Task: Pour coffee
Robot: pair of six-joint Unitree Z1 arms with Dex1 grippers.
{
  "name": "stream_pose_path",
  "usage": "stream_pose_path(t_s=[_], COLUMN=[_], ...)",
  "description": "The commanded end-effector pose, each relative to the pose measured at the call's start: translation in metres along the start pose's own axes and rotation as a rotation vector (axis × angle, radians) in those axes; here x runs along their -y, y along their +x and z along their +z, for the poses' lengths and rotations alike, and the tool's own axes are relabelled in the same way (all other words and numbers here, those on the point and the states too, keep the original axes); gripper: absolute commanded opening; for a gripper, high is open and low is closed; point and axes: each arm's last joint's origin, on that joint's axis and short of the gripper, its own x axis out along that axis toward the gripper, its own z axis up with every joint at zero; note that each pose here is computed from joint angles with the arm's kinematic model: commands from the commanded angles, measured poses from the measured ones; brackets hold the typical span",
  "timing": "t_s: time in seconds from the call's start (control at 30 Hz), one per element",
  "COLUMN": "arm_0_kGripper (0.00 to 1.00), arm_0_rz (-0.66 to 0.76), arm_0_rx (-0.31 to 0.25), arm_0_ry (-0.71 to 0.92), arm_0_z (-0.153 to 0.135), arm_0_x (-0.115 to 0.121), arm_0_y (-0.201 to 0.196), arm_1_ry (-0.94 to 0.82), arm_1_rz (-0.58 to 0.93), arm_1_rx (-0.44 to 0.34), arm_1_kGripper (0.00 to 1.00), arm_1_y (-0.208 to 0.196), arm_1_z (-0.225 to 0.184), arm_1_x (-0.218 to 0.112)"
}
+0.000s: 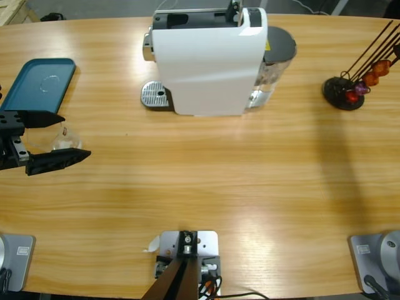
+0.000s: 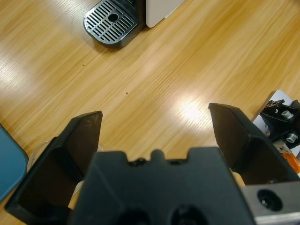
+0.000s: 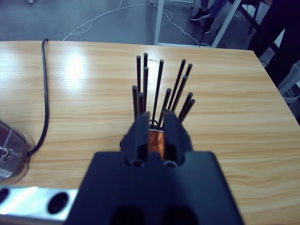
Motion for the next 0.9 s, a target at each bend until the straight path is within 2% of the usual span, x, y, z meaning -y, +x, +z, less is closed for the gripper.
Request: stream_pose_path(t_s=[0.03, 0.07, 0.3, 0.43, 0.63, 0.67, 0.73, 0.9], arm_0_kGripper=[0.987, 0.987, 0.987, 0.987, 0.987, 0.987, 0.987, 0.987], arm_0_rz=[-0.018, -0.018, -0.022, -0.024, -0.023, -0.023, -0.023, -0.023], arm_0_rx=[-0.015, -0.019, -0.018, -0.020, -0.024, -0.025, -0.026, -0.033], arm_0_ry=[-0.012, -0.013, -0.016, -0.016, -0.016, -0.016, -0.016, -0.017], arm_0_z=[-0.010, -0.011, -0.010, -0.011, -0.012, -0.012, -0.012, -0.012], arm_0_x=[0.001, 0.001, 0.002, 0.002, 0.002, 0.002, 0.002, 0.001], arm_0_y=[0.002, 0.003, 0.004, 0.004, 0.005, 0.005, 0.005, 0.007], arm_1_ry=[-0.009, -0.008, -0.025, -0.027, -0.029, -0.026, -0.018, -0.012], arm_1_rz=[-0.007, -0.002, -0.002, 0.003, 0.003, -0.001, -0.009, -0.020], arm_1_rx=[-0.027, -0.026, -0.075, -0.122, -0.143, -0.145, -0.140, -0.140], arm_1_kGripper=[0.498, 0.526, 0.518, 0.508, 0.499, 0.488, 0.387, 0.373], arm_1_y=[-0.011, -0.012, -0.012, -0.002, 0.013, 0.016, 0.019, 0.022], arm_1_z=[-0.017, -0.017, -0.029, -0.036, -0.039, -0.039, -0.038, -0.037], arm_1_x=[-0.002, -0.003, -0.009, -0.013, -0.017, -0.017, -0.015, -0.012])
